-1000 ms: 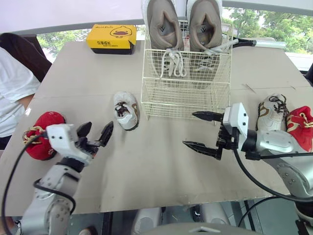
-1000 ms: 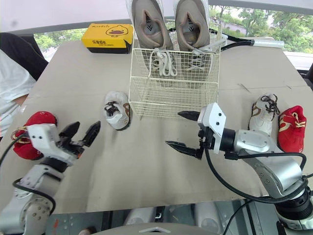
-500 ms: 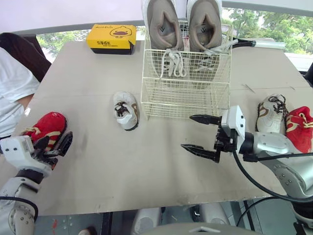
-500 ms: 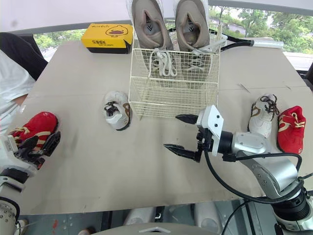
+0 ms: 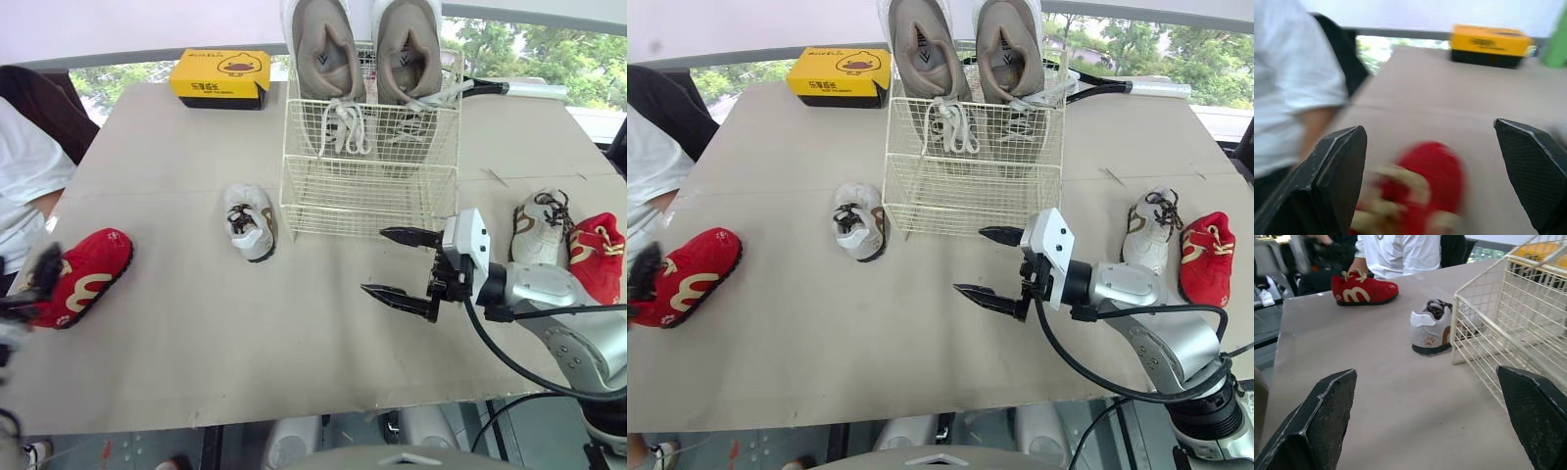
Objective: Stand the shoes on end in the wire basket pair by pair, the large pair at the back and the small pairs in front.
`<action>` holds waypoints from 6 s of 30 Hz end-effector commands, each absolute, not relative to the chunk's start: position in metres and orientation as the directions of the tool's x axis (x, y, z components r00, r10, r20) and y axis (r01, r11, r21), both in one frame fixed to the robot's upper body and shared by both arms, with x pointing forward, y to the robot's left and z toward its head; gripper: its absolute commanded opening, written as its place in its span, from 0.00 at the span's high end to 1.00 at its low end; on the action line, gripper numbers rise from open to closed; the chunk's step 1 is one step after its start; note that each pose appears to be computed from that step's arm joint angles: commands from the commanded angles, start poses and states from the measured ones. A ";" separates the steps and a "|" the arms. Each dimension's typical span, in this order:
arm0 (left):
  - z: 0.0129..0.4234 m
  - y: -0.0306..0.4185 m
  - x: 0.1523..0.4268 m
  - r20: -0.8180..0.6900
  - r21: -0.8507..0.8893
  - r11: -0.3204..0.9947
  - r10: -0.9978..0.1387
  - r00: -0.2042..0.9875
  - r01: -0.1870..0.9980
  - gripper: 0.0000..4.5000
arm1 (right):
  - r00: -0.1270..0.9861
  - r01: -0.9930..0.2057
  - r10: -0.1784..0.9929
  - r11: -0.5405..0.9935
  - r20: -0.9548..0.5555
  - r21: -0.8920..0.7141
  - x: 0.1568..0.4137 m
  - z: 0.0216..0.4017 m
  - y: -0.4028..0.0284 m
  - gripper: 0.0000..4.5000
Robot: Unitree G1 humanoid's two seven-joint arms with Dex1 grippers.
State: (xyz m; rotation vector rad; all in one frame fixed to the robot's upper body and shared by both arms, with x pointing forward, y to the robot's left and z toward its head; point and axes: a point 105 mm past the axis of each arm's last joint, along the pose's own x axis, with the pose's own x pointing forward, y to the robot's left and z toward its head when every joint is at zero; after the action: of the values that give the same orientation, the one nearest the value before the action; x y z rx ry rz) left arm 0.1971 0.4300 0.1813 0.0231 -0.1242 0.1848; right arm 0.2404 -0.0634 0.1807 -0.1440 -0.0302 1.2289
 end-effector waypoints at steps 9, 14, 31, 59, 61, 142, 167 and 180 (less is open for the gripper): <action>0.146 0.464 0.178 -0.369 0.083 0.984 -0.115 0.922 0.155 0.00 | 0.348 -0.926 0.937 0.343 -0.005 -0.155 0.243 0.188 -0.059 0.02; 0.128 0.462 0.178 -0.398 0.053 0.983 -0.139 0.907 0.174 0.00 | 0.376 -0.914 0.926 0.371 -0.004 -0.163 0.244 0.189 -0.062 0.02; 0.181 0.426 0.233 -0.066 -0.049 0.974 -0.226 0.972 0.223 0.00 | 0.393 -0.907 0.920 0.386 -0.008 -0.169 0.243 0.191 -0.066 0.02; 0.156 0.233 0.251 -0.035 -0.247 0.904 -0.368 0.929 0.349 0.00 | 0.407 -0.904 0.913 0.401 -0.009 -0.147 0.242 0.189 -0.067 0.02; 0.148 0.252 0.253 -0.064 -0.218 0.942 -0.275 0.959 0.255 0.00 | 0.406 -0.904 0.914 0.400 -0.008 -0.148 0.242 0.190 -0.067 0.02; 0.160 0.210 0.310 0.261 -0.114 0.993 0.015 0.965 0.016 0.30 | 0.421 -0.893 0.906 0.404 -0.052 -0.199 0.247 0.198 -0.083 0.00; 0.292 0.070 0.271 0.328 0.495 0.332 -0.927 0.181 0.803 0.89 | 0.387 -0.724 0.918 0.244 -0.087 -0.646 0.257 0.384 -0.114 0.00; 0.287 0.038 0.274 0.095 0.830 -0.001 -0.985 -0.144 0.558 0.89 | 0.284 -0.928 0.655 0.003 -0.701 -0.373 0.287 0.290 -0.123 0.29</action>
State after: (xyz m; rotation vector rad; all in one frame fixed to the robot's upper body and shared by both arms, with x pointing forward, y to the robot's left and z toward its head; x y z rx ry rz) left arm 0.2863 0.0362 0.2584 0.6029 -0.7037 -1.5425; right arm 0.2810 -0.1096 0.3006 -0.8994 0.2912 1.3307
